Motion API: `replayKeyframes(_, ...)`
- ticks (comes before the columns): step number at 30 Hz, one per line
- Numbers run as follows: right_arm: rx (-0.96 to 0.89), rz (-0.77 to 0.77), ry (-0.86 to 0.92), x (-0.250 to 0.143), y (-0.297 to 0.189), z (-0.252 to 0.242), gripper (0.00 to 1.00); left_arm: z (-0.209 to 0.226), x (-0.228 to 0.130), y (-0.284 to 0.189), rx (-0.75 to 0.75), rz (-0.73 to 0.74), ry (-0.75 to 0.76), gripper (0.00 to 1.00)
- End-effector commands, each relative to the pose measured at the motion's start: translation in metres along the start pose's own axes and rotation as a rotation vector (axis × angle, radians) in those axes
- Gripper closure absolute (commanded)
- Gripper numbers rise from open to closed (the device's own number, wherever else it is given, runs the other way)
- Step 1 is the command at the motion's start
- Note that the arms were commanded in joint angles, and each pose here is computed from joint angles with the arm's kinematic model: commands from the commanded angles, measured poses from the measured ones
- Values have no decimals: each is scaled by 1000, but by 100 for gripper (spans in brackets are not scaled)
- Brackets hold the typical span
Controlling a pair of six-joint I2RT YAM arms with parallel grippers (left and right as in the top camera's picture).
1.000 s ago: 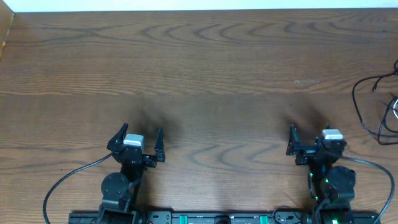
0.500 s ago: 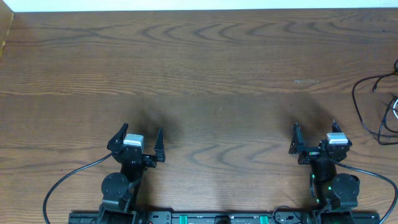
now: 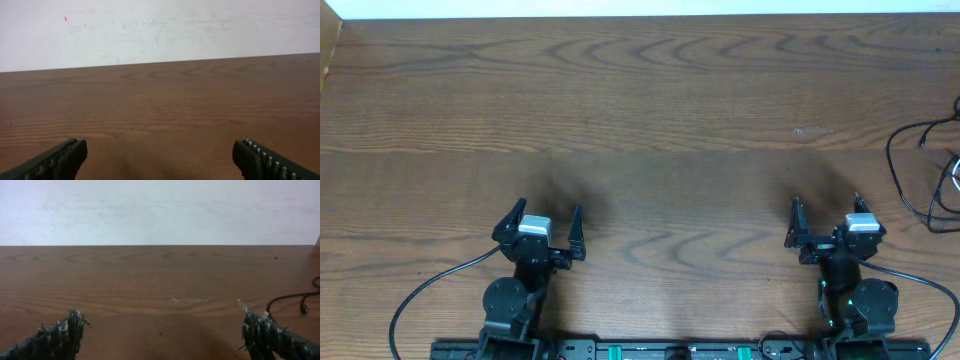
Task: Untangle cables
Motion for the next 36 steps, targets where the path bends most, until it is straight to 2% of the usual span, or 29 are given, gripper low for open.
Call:
replayKeyframes(1, -13, -2, -16, 0, 0, -1, 1, 0, -13, 1, 2, 44, 0, 3)
replayKeyframes(36, -13, -2, -16, 0, 0, -1, 1, 0, -13, 2, 1, 49, 1, 3)
Point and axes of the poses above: each gripper's point midway between its finger pads, its own y axis out along the fingers, its own z axis along the line the jaws close on, x = y × z, the point moved 8 cm from there along -y, back along the fingers, and after that the axes turned 3 degrees about -y, right-handed, at the moved point
